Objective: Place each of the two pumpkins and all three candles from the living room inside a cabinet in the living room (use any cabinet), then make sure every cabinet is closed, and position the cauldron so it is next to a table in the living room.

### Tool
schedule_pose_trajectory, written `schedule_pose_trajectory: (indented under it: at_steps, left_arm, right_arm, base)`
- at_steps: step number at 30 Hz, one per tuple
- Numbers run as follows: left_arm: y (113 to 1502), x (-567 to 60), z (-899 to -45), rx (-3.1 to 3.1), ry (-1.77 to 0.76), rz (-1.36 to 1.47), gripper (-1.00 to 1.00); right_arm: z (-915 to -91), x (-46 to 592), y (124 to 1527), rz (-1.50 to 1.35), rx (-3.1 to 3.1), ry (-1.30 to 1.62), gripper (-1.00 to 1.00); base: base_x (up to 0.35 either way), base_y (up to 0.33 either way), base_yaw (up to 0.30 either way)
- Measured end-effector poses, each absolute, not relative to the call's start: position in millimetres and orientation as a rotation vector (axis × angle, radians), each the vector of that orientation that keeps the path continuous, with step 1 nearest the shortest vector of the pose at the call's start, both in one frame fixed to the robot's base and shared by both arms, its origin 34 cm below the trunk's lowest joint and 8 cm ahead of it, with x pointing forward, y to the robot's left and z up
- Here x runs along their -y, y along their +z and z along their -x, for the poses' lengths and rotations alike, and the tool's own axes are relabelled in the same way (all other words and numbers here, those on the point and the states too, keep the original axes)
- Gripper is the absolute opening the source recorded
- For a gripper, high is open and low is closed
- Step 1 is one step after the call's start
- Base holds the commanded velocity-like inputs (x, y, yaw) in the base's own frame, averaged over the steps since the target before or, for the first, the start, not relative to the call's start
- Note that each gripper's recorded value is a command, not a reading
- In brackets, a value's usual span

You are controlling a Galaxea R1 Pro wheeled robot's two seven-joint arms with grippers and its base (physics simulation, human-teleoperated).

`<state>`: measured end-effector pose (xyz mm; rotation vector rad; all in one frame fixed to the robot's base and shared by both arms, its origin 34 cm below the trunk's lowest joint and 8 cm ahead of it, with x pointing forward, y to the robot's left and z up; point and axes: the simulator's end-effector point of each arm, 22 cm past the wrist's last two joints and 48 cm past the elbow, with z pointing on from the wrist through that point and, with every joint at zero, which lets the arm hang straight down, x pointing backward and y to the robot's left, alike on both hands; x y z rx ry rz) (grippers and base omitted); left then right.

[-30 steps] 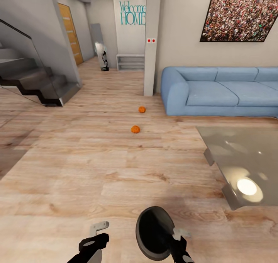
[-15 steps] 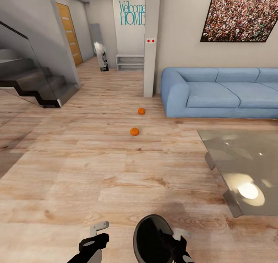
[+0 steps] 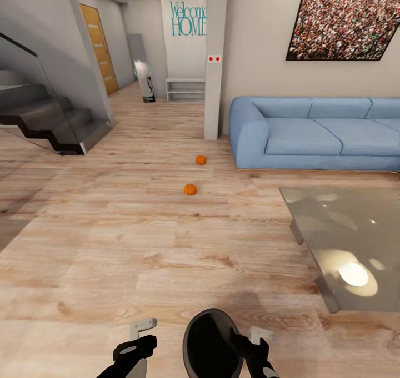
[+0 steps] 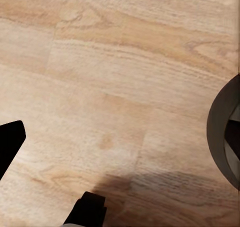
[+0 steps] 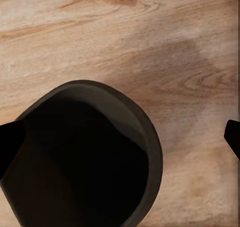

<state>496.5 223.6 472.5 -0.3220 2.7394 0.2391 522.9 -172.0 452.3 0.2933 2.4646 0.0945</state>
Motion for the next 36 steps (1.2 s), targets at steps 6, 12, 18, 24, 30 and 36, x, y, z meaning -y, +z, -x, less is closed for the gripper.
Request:
schedule_pose_trajectory:
  at_steps: [6, 12, 18, 24, 30, 36]
  left_arm:
    - [472.5, -222.5, -496.5, -2.74, 0.237, 0.321, 1.0]
    - [472.5, -222.5, -496.4, -2.74, 0.236, 0.324, 1.0]
    - [475.1, -218.5, -500.4, -2.738, 0.212, 0.325, 1.0]
    - [484.6, -187.0, -508.8, -2.799, 0.059, 0.251, 1.0]
    - [492.8, -150.4, -506.1, -2.92, -0.21, 0.204, 1.0]
    - [472.0, -154.1, -485.2, -2.992, -0.268, 0.238, 1.0]
  right_arm:
    - [-512.0, 175.4, 445.1, -0.29, -2.511, 0.074, 1.0]
    - [-490.8, 170.5, 432.0, -0.267, -2.63, 0.071, 1.0]
    - [-488.1, 167.4, 430.5, -0.259, -2.651, 0.078, 1.0]
    - [-486.1, 165.6, 429.4, -0.251, -2.665, 0.082, 1.0]
    - [-485.6, 166.0, 429.0, -0.247, -2.669, 0.083, 1.0]
    - [-485.5, 166.0, 429.0, -0.246, -2.67, 0.083, 1.0]
  base:
    - [0.0, -0.013, 0.0]
    - [0.0, -0.001, 0.0]
    - [0.0, 0.0, 0.0]
    - [0.0, 0.0, 0.0]
    - [0.0, 0.0, 0.0]
    - [0.0, 0.0, 0.0]
